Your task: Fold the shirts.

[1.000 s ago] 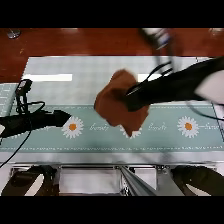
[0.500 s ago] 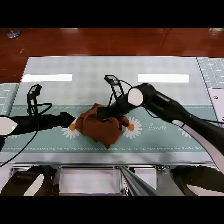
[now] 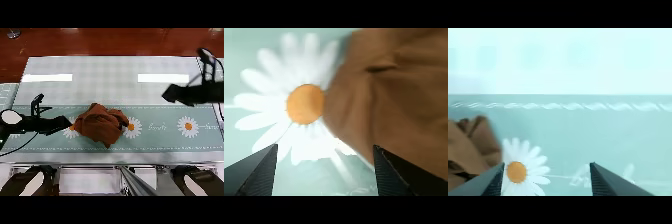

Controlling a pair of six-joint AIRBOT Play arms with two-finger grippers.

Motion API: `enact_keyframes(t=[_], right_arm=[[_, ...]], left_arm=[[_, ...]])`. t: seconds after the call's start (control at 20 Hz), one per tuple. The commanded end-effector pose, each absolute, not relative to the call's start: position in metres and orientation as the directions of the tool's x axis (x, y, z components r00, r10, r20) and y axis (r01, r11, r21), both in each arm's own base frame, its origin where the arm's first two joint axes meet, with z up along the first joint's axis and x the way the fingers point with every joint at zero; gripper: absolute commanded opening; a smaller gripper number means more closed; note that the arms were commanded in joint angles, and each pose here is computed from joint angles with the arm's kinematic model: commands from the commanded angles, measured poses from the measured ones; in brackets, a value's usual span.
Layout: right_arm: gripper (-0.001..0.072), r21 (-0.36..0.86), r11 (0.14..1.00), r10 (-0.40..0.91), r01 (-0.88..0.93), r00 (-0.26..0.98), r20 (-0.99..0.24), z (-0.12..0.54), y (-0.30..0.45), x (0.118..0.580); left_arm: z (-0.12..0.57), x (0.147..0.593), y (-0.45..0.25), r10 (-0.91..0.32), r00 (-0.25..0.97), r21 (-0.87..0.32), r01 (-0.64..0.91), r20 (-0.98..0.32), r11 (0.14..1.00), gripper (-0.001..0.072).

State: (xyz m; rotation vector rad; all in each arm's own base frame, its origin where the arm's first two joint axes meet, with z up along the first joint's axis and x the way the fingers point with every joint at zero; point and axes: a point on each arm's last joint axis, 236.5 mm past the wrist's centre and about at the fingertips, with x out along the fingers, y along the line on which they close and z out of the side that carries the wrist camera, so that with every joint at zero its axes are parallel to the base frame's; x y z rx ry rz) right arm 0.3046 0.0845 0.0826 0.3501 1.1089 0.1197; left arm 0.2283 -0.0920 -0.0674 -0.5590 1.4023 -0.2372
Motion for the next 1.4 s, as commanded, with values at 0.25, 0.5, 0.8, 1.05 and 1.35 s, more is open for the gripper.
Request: enact_keyframes(t=[0.25, 0.5, 0.8, 1.05, 1.35], right_arm=[[0.0618, 0.657, 0.711, 0.556, 0.25, 0.372, -0.744, -0.031, 0.149, 0.21], [0.0618, 0.699, 0.651, 0.571, 0.296, 0.417, -0.707, -0.042, 0.175, 0.231], [0.0617, 0.706, 0.622, 0.635, 0.339, 0.308, -0.708, -0.079, 0.22, 0.233], [0.0617, 0.714, 0.653, 0.668, 0.254, 0.253, -0.7, -0.078, 0.253, 0.271], [0.0095, 0.701, 0.698, 0.695, 0.146, 0.1, -0.712, -0.086, 0.282, 0.287]], left_arm=[[-0.07, 0.256, -0.161, -0.722, 0.241, -0.761, -0.215, -0.648, 0.612, 0.068], [-0.049, 0.254, -0.18, -0.791, 0.19, -0.812, -0.087, -0.582, 0.577, 0.0027], [-0.034, 0.263, -0.171, -0.805, 0.209, -0.829, -0.062, -0.555, 0.555, 0.0027], [-0.031, 0.256, -0.175, -0.821, 0.181, -0.84, -0.059, -0.541, 0.54, 0.0028], [-0.019, 0.253, -0.18, -0.843, 0.15, -0.855, -0.037, -0.516, 0.517, 0.0027]])
